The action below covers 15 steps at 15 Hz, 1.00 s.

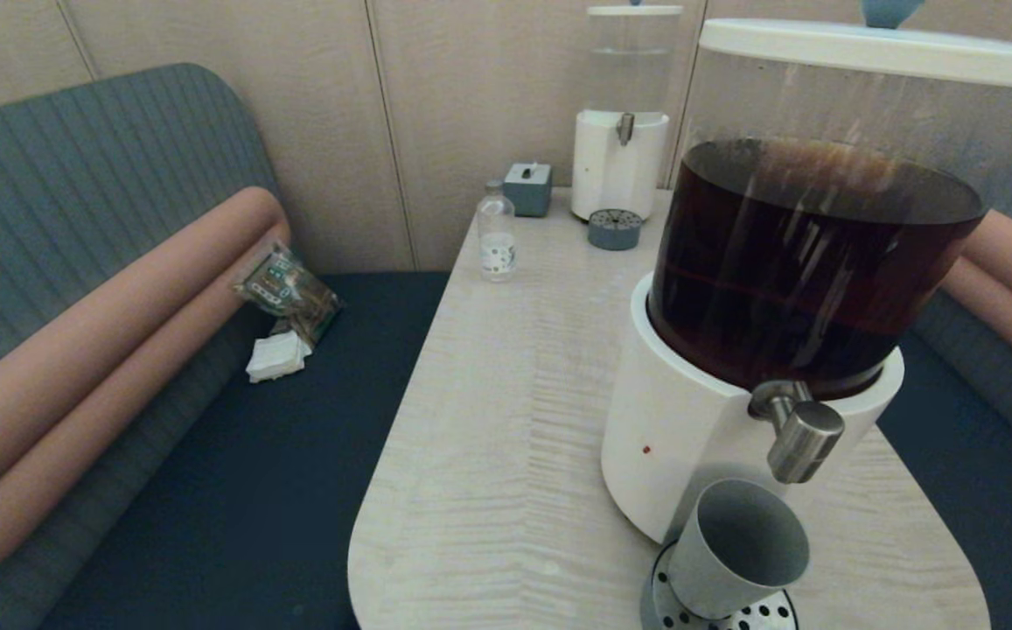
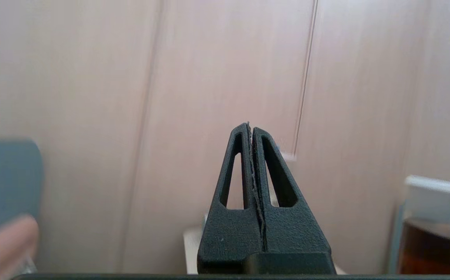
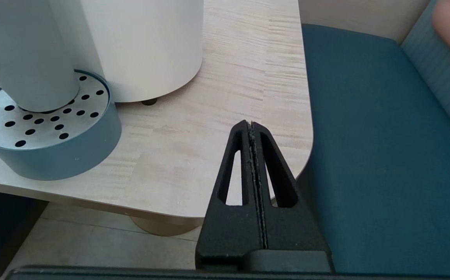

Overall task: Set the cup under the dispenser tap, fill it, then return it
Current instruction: Turn on the faucet

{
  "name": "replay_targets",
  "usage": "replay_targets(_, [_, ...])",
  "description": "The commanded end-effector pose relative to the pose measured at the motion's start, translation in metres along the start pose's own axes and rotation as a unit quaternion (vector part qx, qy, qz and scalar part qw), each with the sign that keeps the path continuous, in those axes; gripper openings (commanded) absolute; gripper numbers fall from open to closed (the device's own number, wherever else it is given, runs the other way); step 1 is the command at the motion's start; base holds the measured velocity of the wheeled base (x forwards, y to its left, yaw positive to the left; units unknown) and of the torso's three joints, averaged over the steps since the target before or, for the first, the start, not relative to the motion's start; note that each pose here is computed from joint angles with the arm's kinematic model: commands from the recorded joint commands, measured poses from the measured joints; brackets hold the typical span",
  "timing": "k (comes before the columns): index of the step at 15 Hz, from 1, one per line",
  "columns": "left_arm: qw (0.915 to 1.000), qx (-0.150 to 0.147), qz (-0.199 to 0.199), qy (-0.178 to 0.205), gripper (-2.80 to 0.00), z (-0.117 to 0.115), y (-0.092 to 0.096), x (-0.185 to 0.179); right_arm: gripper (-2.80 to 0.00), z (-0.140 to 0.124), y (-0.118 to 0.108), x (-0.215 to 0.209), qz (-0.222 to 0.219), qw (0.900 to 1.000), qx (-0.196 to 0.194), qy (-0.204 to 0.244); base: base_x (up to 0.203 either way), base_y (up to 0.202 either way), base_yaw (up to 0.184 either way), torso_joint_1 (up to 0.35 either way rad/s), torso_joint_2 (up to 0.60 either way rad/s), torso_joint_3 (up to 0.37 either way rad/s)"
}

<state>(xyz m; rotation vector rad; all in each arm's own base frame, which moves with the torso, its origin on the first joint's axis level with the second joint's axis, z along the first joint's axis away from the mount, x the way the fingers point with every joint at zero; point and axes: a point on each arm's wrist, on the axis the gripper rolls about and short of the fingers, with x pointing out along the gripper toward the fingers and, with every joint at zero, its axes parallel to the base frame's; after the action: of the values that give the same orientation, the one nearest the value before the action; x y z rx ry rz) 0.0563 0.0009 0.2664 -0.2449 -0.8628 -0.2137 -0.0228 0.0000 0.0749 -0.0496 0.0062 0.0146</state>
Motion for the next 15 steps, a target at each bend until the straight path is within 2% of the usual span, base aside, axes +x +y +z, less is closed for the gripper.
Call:
replay_targets(1, [0.998,0.018,-0.013,-0.06,-2.8,0.027,-0.014,-0.035,-2.8,-0.003,0.0,0.0,0.0,1.0,-0.001,0.001,0.0,0.0,0.0,0.0,0.0,0.0])
replay_targets(3, [0.9956,0.031,-0.026,-0.085,-2.8,0.039,-0.025,-0.065,-2.8,-0.003,0.0,0.0,0.0,1.0,0.0,0.001,0.0,0.0,0.0,0.0,0.0,0.0])
replay_targets(6, [0.9954,0.035,-0.047,-0.076,-2.8,0.048,-0.036,-0.101,-2.8,-0.003,0.0,0.0,0.0,1.0,0.0,0.001,0.0,0.0,0.0,0.0,0.0,0.0])
replay_targets(7, [0.9959,0.026,-0.056,-0.066,-2.8,0.049,-0.037,-0.104,-2.8,-0.003,0.0,0.0,0.0,1.0,0.0,0.001,0.0,0.0,0.0,0.0,0.0,0.0])
replay_targets(9, [0.998,-0.009,-0.062,0.002,-2.8,0.043,-0.034,-0.097,-2.8,-0.003,0.0,0.0,0.0,1.0,0.001,0.001,0.0,0.0,0.0,0.0,0.0,0.0])
replay_targets(10, [0.9979,-0.012,-0.061,0.02,-2.8,0.04,-0.033,-0.097,-2.8,-0.003,0.0,0.0,0.0,1.0,0.002,0.0,0.0,0.0,0.0,0.0,0.0,0.0])
replay_targets(11, [0.9977,-0.016,-0.065,0.013,-2.8,0.039,-0.032,-0.099,-2.8,-0.003,0.0,0.0,0.001,1.0,0.001,0.0,0.0,0.0,0.0,0.0,0.0,0.0])
replay_targets(14, [0.9941,-0.086,-0.064,0.018,-2.8,0.035,-0.031,-0.102,-2.8,-0.003,0.0,0.0,0.0,1.0,0.002,0.0,0.0,0.0,0.0,0.0,0.0,0.0])
replay_targets(15, [0.9932,-0.097,-0.06,0.025,-2.8,0.032,-0.03,-0.103,-2.8,-0.003,0.0,0.0,0.0,1.0,0.002,0.001,0.0,0.0,0.0,0.0,0.0,0.0])
